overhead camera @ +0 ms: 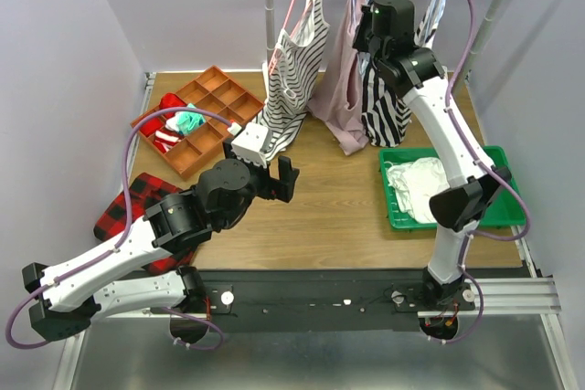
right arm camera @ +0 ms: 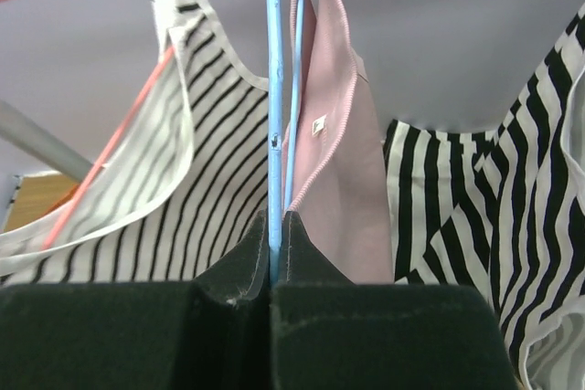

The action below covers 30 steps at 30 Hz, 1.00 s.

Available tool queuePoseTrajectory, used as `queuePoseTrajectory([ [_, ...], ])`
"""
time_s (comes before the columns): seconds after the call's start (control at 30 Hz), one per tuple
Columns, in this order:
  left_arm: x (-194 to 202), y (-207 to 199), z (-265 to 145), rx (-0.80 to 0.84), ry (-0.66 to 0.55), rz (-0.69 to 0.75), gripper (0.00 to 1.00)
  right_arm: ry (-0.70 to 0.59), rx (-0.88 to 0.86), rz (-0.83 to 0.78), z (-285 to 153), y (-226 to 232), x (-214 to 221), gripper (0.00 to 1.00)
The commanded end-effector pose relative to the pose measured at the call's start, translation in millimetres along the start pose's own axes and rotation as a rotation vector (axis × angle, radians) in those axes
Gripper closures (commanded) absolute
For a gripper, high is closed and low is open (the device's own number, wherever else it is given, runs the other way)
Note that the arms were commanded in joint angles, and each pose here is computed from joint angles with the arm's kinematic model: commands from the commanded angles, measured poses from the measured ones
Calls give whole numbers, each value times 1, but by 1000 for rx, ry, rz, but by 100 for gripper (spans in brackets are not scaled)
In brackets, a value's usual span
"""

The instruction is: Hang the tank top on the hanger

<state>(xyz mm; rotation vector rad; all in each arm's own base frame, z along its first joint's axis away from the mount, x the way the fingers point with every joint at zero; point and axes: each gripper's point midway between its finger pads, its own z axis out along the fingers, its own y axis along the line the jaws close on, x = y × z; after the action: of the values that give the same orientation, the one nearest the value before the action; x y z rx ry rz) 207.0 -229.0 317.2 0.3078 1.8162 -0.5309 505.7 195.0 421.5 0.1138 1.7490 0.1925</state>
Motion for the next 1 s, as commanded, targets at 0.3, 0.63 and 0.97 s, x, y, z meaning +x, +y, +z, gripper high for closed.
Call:
queuePoseTrajectory([
  [0.3,1,0,0,10,-10,-32,1,-21,-9,71,14,-3,-3,96],
  [0.63,6,8,0,-21,-13,-61,1,-22,-89,121,-16,4,-15,36],
  [0.97,20,2,12,-27,79,-93,1,38,-207,176,-87,-2,2,3],
])
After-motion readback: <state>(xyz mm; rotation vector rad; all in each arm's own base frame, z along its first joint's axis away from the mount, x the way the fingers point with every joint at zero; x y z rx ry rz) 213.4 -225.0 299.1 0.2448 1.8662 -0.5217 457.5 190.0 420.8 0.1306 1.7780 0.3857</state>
